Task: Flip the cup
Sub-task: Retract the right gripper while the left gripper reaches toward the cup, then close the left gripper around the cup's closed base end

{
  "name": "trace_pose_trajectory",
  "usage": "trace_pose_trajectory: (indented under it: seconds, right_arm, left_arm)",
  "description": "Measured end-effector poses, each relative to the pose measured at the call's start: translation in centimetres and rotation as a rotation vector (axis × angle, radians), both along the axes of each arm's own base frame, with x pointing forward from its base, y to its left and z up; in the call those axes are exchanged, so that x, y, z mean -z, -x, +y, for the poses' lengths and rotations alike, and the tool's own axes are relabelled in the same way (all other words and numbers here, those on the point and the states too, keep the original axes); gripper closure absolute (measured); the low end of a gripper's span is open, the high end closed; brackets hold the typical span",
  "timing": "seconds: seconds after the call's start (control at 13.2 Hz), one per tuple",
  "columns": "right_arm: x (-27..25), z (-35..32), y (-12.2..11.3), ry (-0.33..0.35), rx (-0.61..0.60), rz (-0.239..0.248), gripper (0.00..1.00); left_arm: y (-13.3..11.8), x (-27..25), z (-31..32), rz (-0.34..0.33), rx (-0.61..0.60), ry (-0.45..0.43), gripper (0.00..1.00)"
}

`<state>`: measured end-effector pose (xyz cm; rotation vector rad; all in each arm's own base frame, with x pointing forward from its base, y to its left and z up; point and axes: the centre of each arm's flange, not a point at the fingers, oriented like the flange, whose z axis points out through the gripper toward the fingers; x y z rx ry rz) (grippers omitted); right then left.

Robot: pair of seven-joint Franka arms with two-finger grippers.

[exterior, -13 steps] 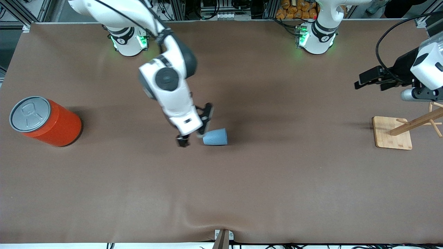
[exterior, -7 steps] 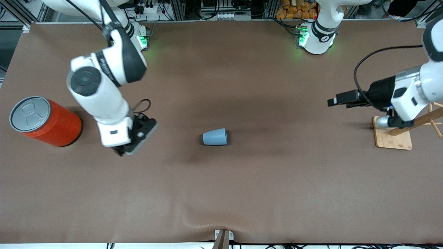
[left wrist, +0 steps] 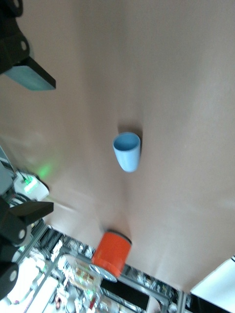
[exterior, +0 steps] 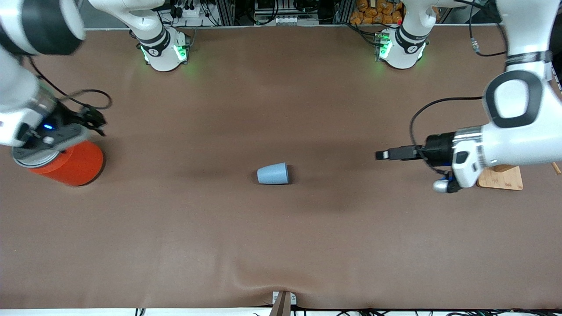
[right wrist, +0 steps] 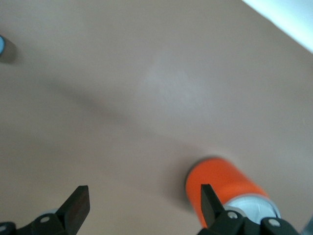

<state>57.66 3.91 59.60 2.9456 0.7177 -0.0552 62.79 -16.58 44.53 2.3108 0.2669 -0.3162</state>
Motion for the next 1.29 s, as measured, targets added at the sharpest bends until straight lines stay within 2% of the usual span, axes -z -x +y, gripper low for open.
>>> trace_pose_trajectory:
  seconds: [0.15,0.3,0.45,0.61,0.76,0.91,1.29]
  right_arm:
    - [-1.1,-2.2,1.2,-0.015,0.105,0.028,0.0]
    - [-1.9,-3.9,2.2,-0.074,0.247,0.058,0.0]
    - [-3.1,-6.1,2.8,-0.111,0.365,0.047,0.0]
    - [-3.9,-6.6,3.3,-0.119,0.445,0.033,0.0]
    - [-4.3,-6.3,3.6,-0.12,0.472,0.025,0.0]
    - [-4.4,-6.4,3.6,-0.119,0.479,0.024,0.0]
    - [-4.1,-6.3,4.1,-0.111,0.495,0.059,0.0]
  left_arm:
    - [0.6,2.7,-3.3,-0.018,-0.012,0.013,0.0]
    - [1.2,5.3,-6.0,-0.028,-0.013,0.038,0.0]
    - [1.2,8.4,-7.5,-0.029,-0.016,0.098,0.0]
    - [1.2,12.0,-8.8,-0.032,-0.02,0.199,0.0]
    - [1.5,15.8,-10.0,-0.046,-0.017,0.284,0.0]
    - [2.0,18.9,-11.3,-0.04,-0.023,0.334,0.0]
    - [2.7,22.4,-14.3,-0.023,-0.04,0.351,0.0]
